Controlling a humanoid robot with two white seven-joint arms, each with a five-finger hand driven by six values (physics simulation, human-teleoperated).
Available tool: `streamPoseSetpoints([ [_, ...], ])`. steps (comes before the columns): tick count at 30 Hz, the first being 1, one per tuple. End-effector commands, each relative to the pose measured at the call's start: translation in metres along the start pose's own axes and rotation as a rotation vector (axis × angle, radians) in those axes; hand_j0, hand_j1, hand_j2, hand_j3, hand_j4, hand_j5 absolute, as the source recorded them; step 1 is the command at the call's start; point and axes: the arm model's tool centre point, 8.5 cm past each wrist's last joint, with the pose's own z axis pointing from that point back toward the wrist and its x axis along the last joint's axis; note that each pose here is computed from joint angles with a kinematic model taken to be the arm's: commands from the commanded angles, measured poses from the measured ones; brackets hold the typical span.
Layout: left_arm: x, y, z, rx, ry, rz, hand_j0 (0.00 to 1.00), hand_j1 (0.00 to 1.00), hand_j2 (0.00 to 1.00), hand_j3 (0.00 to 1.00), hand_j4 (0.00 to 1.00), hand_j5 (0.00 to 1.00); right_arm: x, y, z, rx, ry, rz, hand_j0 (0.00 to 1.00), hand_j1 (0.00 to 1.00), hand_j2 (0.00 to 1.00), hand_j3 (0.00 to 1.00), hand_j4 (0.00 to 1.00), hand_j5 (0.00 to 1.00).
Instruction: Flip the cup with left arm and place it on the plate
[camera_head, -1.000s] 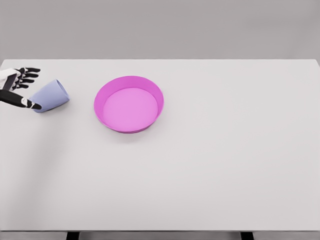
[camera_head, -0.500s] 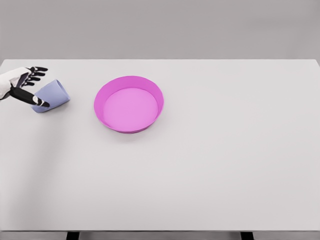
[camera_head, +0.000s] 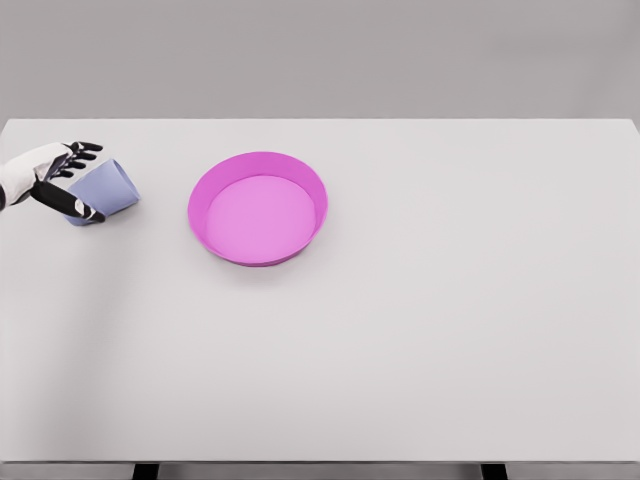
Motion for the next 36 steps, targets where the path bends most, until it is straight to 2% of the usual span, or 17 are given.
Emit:
streamPoseSetpoints([
  [1,-0.001,0.000,-0.001,0.003,0.006,-0.009,1.00,1.00,1.00,1.00,1.00,1.00,0.000,0.000,0.000,0.000,-0.001,0.000,1.00,1.00,1.00,1.00,1.00,1.00],
  [6,-0.004,0.002,-0.006,-0.002,0.027,-0.008,1.00,1.00,1.00,1.00,1.00,1.00,0.000,0.000,0.000,0.000,0.001,0.000,1.00,1.00,1.00,1.00,1.00,1.00],
  [14,-0.003,-0.008,-0.022,-0.029,0.048,0.002,1.00,1.00,1.00,1.00,1.00,1.00,0.000,0.000,0.000,0.000,-0.001,0.000,1.00,1.00,1.00,1.00,1.00,1.00],
  [21,0.002,-0.006,-0.026,-0.026,0.047,0.006,1.00,1.00,1.00,1.00,1.00,1.00,0.000,0.000,0.000,0.000,-0.001,0.000,1.00,1.00,1.00,1.00,1.00,1.00],
  [30,-0.005,-0.007,-0.033,-0.026,0.078,0.015,1.00,1.00,1.00,1.00,1.00,1.00,0.000,0.000,0.000,0.000,0.000,0.001,1.00,1.00,1.00,1.00,1.00,1.00],
  [32,-0.001,-0.008,-0.034,-0.027,0.071,0.016,1.00,1.00,1.00,1.00,1.00,1.00,0.000,0.000,0.000,0.000,0.001,0.000,1.00,1.00,1.00,1.00,1.00,1.00],
  [36,0.001,-0.010,-0.036,-0.027,0.072,0.002,0.93,0.93,0.93,0.93,0.93,0.93,0.000,0.000,0.000,0.000,-0.001,0.000,1.00,1.00,1.00,1.00,1.00,1.00],
])
